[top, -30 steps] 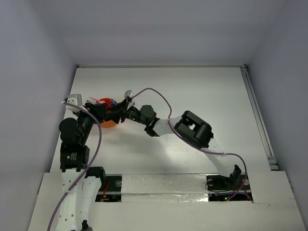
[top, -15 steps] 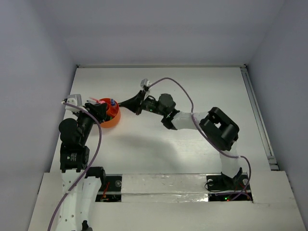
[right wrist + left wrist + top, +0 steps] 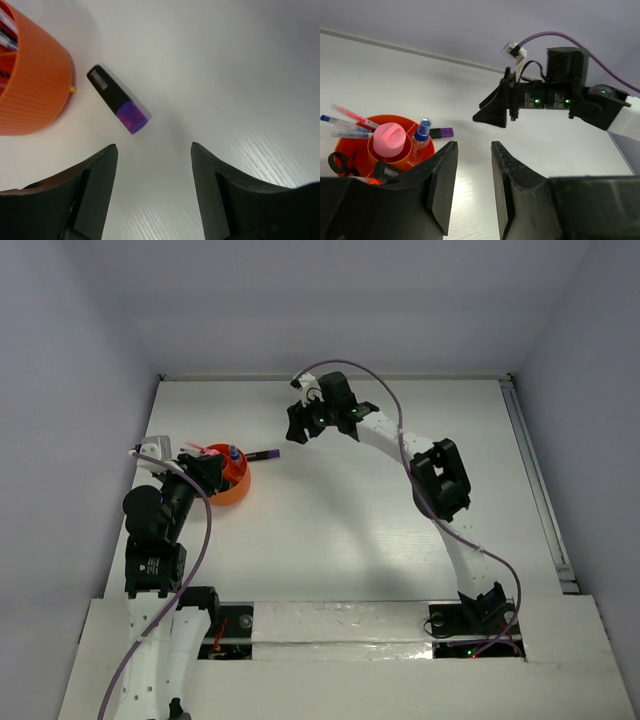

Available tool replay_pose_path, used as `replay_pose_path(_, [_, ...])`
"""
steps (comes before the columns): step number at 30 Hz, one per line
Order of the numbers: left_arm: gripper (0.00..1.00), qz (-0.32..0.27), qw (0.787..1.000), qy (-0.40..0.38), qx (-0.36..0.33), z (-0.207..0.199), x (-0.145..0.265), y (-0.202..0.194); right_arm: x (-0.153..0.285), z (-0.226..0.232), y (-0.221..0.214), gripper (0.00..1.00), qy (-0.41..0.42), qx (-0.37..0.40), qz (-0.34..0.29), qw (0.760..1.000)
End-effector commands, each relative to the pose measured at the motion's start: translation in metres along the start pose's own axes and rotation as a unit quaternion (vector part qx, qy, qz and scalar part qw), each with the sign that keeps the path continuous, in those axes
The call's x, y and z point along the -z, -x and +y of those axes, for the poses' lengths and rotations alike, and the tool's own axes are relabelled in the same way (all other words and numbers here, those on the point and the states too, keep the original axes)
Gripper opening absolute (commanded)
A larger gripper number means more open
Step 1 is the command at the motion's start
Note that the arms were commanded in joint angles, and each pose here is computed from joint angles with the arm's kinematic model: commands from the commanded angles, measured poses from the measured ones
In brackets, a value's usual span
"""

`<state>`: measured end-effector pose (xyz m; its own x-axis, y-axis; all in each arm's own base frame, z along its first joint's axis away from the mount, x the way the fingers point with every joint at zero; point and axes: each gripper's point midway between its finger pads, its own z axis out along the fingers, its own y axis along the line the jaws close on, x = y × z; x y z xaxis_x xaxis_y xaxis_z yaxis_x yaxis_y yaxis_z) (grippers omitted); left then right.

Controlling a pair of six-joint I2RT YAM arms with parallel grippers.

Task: Sort the stationery into containers
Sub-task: Move the pen to the center of the board.

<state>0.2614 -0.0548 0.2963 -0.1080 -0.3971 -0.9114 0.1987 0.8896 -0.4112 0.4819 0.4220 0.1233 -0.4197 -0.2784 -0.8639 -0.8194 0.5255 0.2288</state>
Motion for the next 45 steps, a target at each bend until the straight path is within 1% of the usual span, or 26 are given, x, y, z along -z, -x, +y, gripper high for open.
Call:
replay_pose_path(1, [0.30, -0.027, 0.999, -0.028, -0.012, -0.016, 0.002, 0.020, -0.004, 0.004, -0.041, 0.71, 0.006, 0.020, 0.096, 0.995])
replay_pose_path(3, [0.30, -0.028, 0.999, -0.024, -0.012, -0.015, 0.002, 0.020, -0.009, 0.007, -0.034, 0.73, 0.019, 0.018, 0.085, 0.996])
replay_pose_path(4, [0.30, -0.028, 0.999, -0.023, -0.012, -0.014, 0.001, 0.021, -0.015, 0.007, -0.041, 0.73, 0.027, 0.013, 0.088, 0.996])
replay_pose_path(6, [0.30, -0.025, 0.999, -0.027, -0.012, -0.015, 0.001, 0.019, -0.023, 0.013, -0.029, 0.76, 0.028, 0.009, 0.071, 0.997])
replay_pose_path(8, [0.30, -0.027, 0.999, -0.028, -0.012, -0.016, 0.002, 0.020, -0.037, 0.015, -0.032, 0.76, 0.029, -0.015, 0.064, 0.997])
replay_pose_path(9, [0.30, -0.028, 0.999, -0.026, -0.011, -0.015, 0.002, 0.020, -0.042, 0.022, -0.024, 0.76, 0.033, -0.014, 0.052, 0.998])
replay_pose_path(10, [0.30, -0.029, 0.999, -0.024, -0.012, -0.015, 0.002, 0.021, -0.046, 0.015, -0.024, 0.76, 0.018, -0.017, 0.046, 0.999])
replay_pose_path(13, [0.30, -0.026, 0.999, -0.030, -0.012, -0.017, 0.002, 0.019, -0.065, 0.026, -0.019, 0.76, 0.008, -0.004, 0.024, 1.000])
replay_pose_path(15, [0.30, -0.028, 0.999, -0.027, -0.012, -0.017, 0.004, 0.020, -0.074, 0.032, -0.027, 0.76, 0.014, -0.016, 0.034, 0.999])
replay_pose_path(17, [0.30, -0.029, 0.999, -0.025, -0.013, -0.016, 0.002, 0.021, -0.075, 0.033, -0.017, 0.77, 0.016, -0.021, 0.024, 0.999])
replay_pose_path(18, [0.30, -0.029, 0.999, -0.025, -0.014, -0.016, 0.002, 0.022, -0.078, 0.033, -0.020, 0.80, 0.018, -0.024, 0.025, 0.999])
replay_pose_path(21, [0.30, -0.030, 0.999, -0.029, -0.014, -0.018, 0.004, 0.021, -0.081, 0.036, -0.019, 0.86, 0.026, -0.045, 0.022, 0.998])
replay_pose_path(22, [0.30, -0.032, 0.999, -0.027, -0.014, -0.017, 0.005, 0.022, -0.084, 0.037, -0.027, 0.88, 0.031, -0.053, 0.029, 0.998])
replay_pose_path(25, [0.30, -0.028, 0.999, -0.030, -0.014, -0.019, 0.003, 0.021, -0.094, 0.034, -0.052, 0.88, 0.031, -0.080, 0.050, 0.995])
replay_pose_path(28, [0.30, -0.031, 0.999, -0.033, -0.013, -0.020, 0.006, 0.021, -0.100, 0.035, -0.081, 0.81, 0.019, -0.108, 0.076, 0.991])
replay_pose_path(29, [0.30, -0.031, 0.999, -0.030, -0.013, -0.019, 0.006, 0.021, -0.098, 0.036, -0.071, 0.77, 0.019, -0.103, 0.058, 0.993])
replay_pose_path(30, [0.30, -0.031, 0.999, -0.028, -0.012, -0.019, 0.005, 0.021, -0.096, 0.033, -0.092, 0.73, 0.009, -0.117, 0.075, 0.990])
replay_pose_path(31, [0.30, -0.030, 0.999, -0.030, -0.012, -0.019, 0.004, 0.021, -0.093, 0.032, -0.092, 0.70, 0.003, -0.116, 0.071, 0.991])
replay_pose_path(32, [0.30, -0.029, 0.999, -0.031, -0.013, -0.019, 0.004, 0.021, -0.085, 0.034, -0.073, 0.67, -0.002, -0.108, 0.048, 0.993])
replay_pose_path(33, [0.30, -0.028, 0.999, -0.033, -0.013, -0.020, 0.004, 0.020, -0.081, 0.032, -0.087, 0.63, -0.010, -0.110, 0.061, 0.992])
replay_pose_path(36, [0.30, -0.027, 0.999, -0.035, -0.012, -0.022, 0.004, 0.020, -0.070, 0.034, -0.086, 0.57, -0.024, -0.086, 0.069, 0.994])
replay_pose_path(38, [0.30, -0.025, 0.999, -0.034, -0.013, -0.021, 0.003, 0.018, -0.062, 0.029, -0.101, 0.54, -0.056, -0.070, 0.102, 0.991])
replay_pose_path(39, [0.30, -0.027, 0.999, -0.037, -0.013, -0.022, 0.004, 0.019, -0.059, 0.025, -0.100, 0.48, -0.066, -0.054, 0.107, 0.991])
replay_pose_path(41, [0.30, -0.028, 0.999, -0.038, -0.012, -0.023, 0.006, 0.020, -0.053, 0.024, -0.110, 0.42, -0.082, -0.043, 0.126, 0.988])
replay_pose_path(42, [0.30, -0.030, 0.999, -0.036, -0.012, -0.022, 0.006, 0.020, -0.051, 0.023, -0.113, 0.37, -0.087, -0.038, 0.130, 0.987])
replay_pose_path(45, [0.30, -0.028, 0.999, -0.037, -0.013, -0.022, 0.005, 0.020, -0.046, 0.018, -0.118, 0.30, -0.101, -0.032, 0.135, 0.985])
